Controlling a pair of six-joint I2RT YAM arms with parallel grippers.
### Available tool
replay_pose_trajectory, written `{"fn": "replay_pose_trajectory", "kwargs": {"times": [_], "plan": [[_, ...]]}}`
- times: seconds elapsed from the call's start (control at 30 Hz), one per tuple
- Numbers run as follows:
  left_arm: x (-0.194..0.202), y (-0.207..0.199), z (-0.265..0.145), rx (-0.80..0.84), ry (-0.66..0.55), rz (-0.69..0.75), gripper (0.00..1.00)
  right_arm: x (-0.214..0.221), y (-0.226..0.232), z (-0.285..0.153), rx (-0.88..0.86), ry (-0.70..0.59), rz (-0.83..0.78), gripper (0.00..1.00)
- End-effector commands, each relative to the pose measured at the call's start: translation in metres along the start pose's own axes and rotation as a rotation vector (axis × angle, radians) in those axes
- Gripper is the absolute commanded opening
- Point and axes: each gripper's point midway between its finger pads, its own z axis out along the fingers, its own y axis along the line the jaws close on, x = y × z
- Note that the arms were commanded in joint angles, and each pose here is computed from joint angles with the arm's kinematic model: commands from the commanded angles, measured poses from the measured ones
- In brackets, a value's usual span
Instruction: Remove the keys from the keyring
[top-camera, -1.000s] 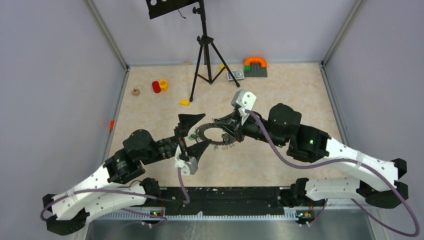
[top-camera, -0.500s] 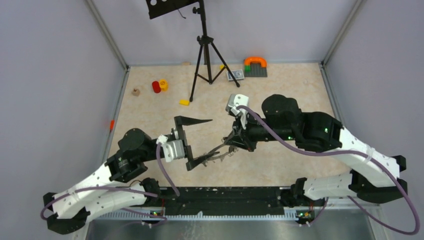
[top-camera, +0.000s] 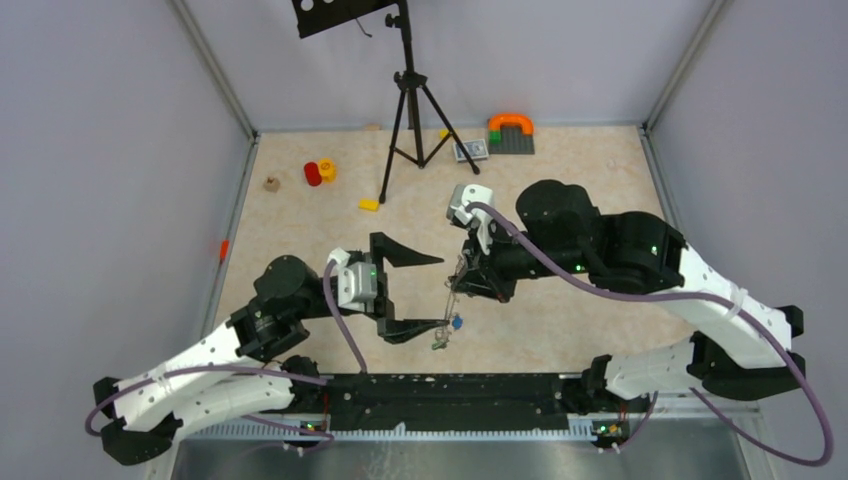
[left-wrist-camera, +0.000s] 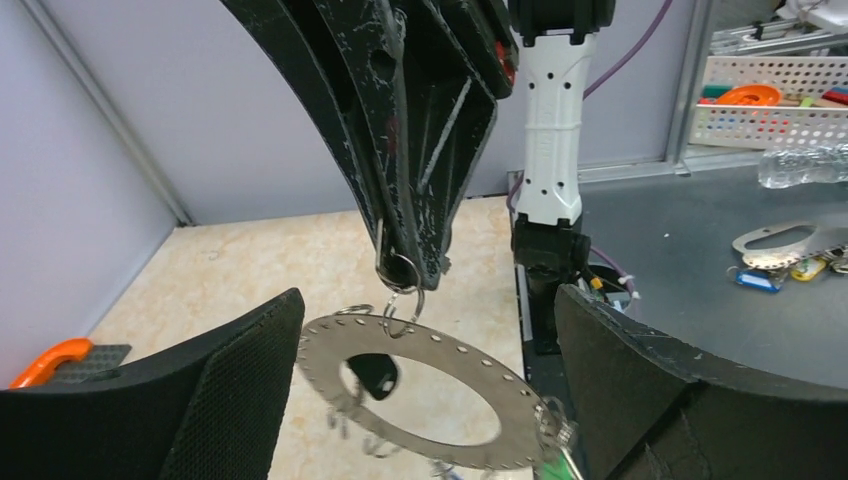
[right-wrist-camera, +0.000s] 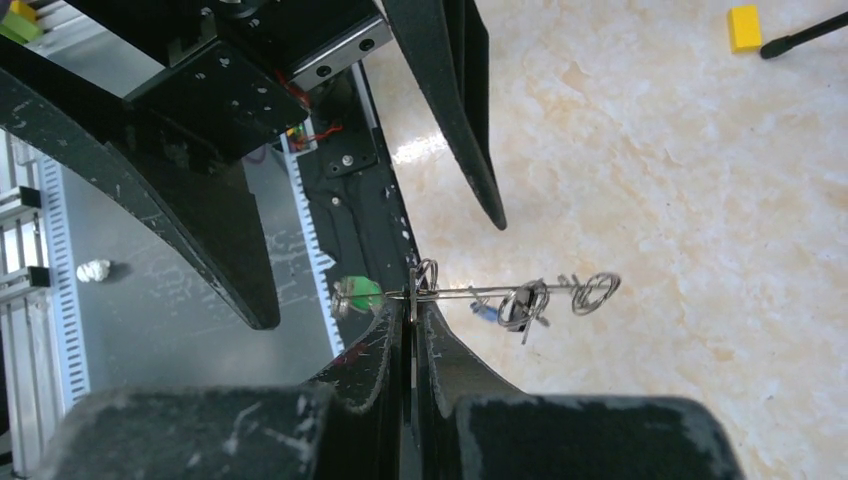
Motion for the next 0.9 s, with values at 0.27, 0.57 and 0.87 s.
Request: {"fn": "replay_pose_trajectory", "kwargs": {"times": [0.27, 0.57, 0.87], "plan": [[-0.017, 0.004, -0.018, -0.100, -0.079, -0.087, 0.97, -0.021, 0.001, -0.024, -0.009, -0.122, -0.173, 0.00], [-0.014, 0.013, -0.017, -0.155, -0.062, -0.146, 0.97, -0.035, -0.001, -0.024, 0.026, -0.143, -0.102, 0.00], [-0.017, 0.021, -0.023, -0.209, -0.073, -0.122, 0.98, -0.040, -0.023, -0.015, 0.179, -0.083, 0.074, 0.00]]}}
